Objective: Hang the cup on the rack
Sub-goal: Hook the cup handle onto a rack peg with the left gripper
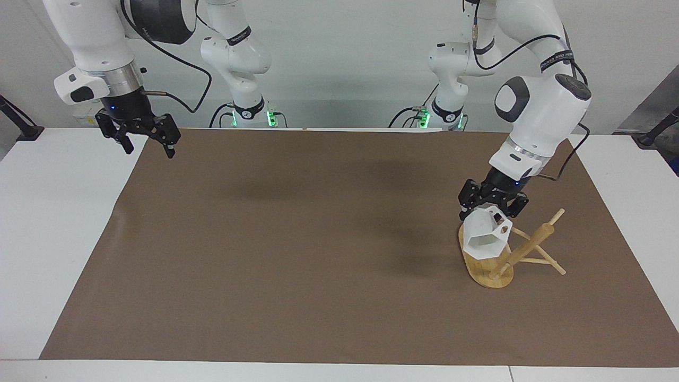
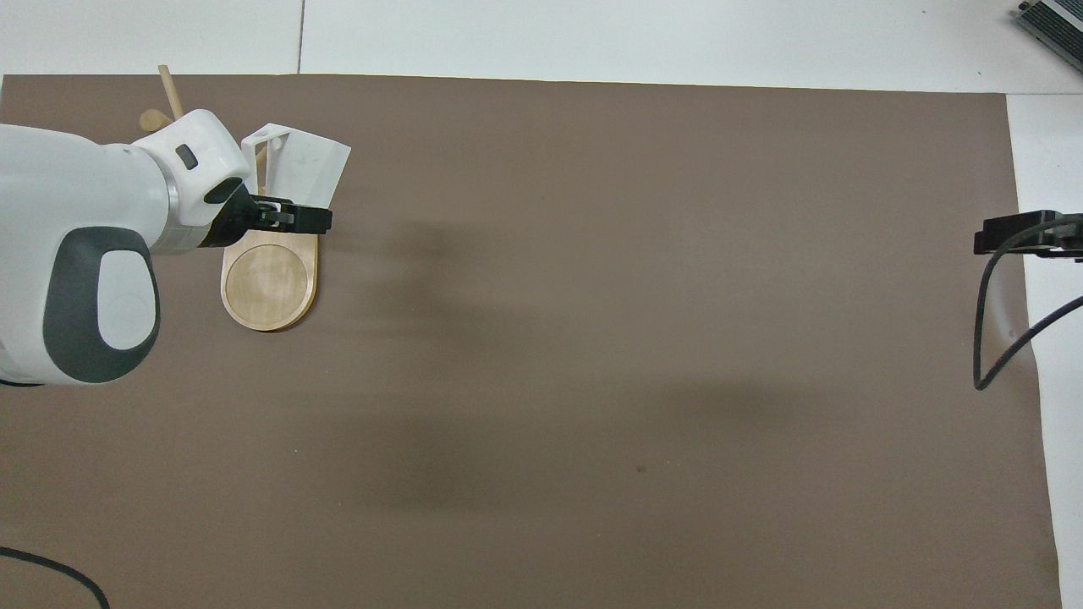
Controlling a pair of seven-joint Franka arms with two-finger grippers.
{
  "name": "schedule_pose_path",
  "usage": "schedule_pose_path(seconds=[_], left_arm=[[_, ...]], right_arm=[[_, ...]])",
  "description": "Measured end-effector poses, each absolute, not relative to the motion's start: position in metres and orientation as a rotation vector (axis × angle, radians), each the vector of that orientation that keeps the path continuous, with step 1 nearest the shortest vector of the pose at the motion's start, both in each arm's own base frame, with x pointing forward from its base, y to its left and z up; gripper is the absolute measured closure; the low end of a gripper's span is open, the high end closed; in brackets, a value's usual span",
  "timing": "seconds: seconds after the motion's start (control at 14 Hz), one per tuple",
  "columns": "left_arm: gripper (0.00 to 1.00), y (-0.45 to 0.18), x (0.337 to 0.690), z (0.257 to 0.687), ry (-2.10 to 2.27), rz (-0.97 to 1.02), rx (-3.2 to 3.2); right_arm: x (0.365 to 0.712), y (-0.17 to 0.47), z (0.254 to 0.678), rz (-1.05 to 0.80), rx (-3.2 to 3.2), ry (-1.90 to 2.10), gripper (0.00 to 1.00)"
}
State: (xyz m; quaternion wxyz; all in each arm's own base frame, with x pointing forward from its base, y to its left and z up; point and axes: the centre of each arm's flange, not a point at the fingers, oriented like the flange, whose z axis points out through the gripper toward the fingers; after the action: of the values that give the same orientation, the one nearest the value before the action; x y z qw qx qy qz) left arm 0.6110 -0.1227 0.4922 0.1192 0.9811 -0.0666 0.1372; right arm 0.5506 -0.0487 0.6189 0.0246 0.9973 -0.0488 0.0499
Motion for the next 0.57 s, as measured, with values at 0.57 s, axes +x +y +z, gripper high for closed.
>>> schedule_pose_path(seconds=[0.57], left_arm=[[0.23,-0.102,0.617,0.485,0.079,0.362,2.877]], right_arm=[[0.545,-0.045,0.648,0.153,3.085,-0.146,0.00]])
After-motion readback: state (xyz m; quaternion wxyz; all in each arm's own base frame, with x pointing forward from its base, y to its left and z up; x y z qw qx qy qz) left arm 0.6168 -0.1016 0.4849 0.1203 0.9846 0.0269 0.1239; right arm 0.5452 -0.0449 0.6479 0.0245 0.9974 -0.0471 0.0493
